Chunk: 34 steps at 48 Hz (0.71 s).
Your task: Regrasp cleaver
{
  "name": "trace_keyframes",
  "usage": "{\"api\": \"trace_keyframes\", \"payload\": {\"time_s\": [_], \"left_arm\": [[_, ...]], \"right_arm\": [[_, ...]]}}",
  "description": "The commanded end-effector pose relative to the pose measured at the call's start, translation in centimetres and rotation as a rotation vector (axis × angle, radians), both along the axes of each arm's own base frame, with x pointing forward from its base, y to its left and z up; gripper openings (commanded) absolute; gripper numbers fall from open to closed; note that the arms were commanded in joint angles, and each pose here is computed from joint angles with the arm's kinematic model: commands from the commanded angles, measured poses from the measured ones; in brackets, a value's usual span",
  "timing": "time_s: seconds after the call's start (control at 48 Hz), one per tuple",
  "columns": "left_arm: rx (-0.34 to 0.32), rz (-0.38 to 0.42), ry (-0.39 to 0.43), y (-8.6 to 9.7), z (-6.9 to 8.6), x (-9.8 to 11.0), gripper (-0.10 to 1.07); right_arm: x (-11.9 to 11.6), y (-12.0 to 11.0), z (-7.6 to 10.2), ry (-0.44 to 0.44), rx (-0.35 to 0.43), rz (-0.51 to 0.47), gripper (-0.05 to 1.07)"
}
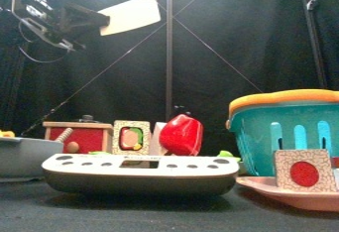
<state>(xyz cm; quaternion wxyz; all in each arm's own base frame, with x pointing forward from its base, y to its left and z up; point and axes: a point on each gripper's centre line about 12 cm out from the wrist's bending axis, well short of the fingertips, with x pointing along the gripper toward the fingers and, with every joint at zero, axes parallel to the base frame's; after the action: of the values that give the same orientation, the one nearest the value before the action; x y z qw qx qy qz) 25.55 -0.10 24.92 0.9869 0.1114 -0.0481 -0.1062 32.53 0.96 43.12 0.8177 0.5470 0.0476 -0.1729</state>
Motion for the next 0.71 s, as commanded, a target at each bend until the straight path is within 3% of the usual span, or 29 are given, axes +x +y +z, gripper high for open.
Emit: {"api": "trace_keyframes", "payload": {"time_s": [0.0,0.125,0.208,0.292,0.354,0.5,0.562,0.688], "left_arm": [[0.010,-0.002,-0.013,0.0,0.5,0.1,0.35],[0.016,0.004,-0.009,0.1,0.5,0.1,0.35],[0.019,0.004,-0.006,0.1,0.5,0.1,0.35],[0.019,0.004,-0.006,0.1,0.5,0.1,0.35],[0.019,0.004,-0.005,0.1,0.4,0.1,0.35],[0.019,0.004,-0.005,0.1,0.4,0.1,0.35],[0.019,0.004,-0.006,0.1,0.5,0.1,0.35],[0.019,0.004,-0.003,0.1,0.4,0.0,0.35]], "right_arm": [[-2.0,-1.8,2.3,-0.009,0.070,-0.053,0.99],[-3.7,-3.7,2.1,0.161,0.104,-0.110,0.99],[-4.3,-4.3,2.1,0.265,0.109,-0.091,0.99],[-4.2,-4.7,2.5,0.335,0.056,-0.026,0.99],[-3.7,-4.6,2.7,0.357,-0.028,0.031,0.99],[-1.6,-4.6,1.8,0.383,-0.331,0.178,0.99],[-0.8,-4.4,0.8,0.381,-0.452,0.245,0.99],[0.4,-3.1,-1.7,0.332,-0.609,0.349,0.99]]}}
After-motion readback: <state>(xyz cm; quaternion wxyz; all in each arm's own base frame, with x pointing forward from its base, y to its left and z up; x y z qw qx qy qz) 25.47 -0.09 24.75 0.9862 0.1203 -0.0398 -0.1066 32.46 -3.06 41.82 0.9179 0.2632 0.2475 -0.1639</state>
